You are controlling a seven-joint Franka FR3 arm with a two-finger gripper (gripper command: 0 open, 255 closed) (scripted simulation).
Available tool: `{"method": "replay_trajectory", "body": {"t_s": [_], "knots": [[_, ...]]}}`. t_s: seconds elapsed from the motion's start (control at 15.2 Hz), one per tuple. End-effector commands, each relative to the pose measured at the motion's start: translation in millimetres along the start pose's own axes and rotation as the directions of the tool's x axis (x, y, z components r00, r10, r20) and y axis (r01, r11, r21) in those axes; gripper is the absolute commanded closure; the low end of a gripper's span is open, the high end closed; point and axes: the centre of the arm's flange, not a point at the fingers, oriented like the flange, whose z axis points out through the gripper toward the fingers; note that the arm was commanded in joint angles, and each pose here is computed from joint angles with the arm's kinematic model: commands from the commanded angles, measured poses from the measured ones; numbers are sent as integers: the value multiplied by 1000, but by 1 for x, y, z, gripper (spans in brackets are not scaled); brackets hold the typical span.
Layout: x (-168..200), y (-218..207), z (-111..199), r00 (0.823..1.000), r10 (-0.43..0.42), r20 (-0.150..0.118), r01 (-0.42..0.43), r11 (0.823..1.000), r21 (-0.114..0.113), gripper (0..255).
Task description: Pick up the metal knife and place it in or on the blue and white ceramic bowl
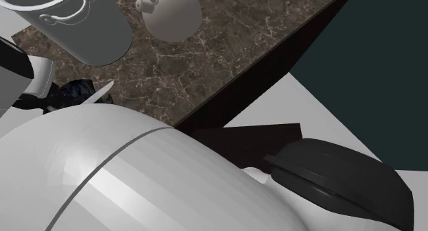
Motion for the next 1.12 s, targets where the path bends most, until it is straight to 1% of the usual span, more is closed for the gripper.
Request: {"method": "replay_trajectory", "body": {"t_s": [0.0,0.26,0.53,1.06], "knots": [[0,0,0,1000,0,0,0,1000,0,0],[0,0,0,1000,0,0,0,1000,0,0],[0,0,-50,1000,0,0,0,1000,0,0],[0,0,-50,1000,0,0,0,1000,0,0]]}}
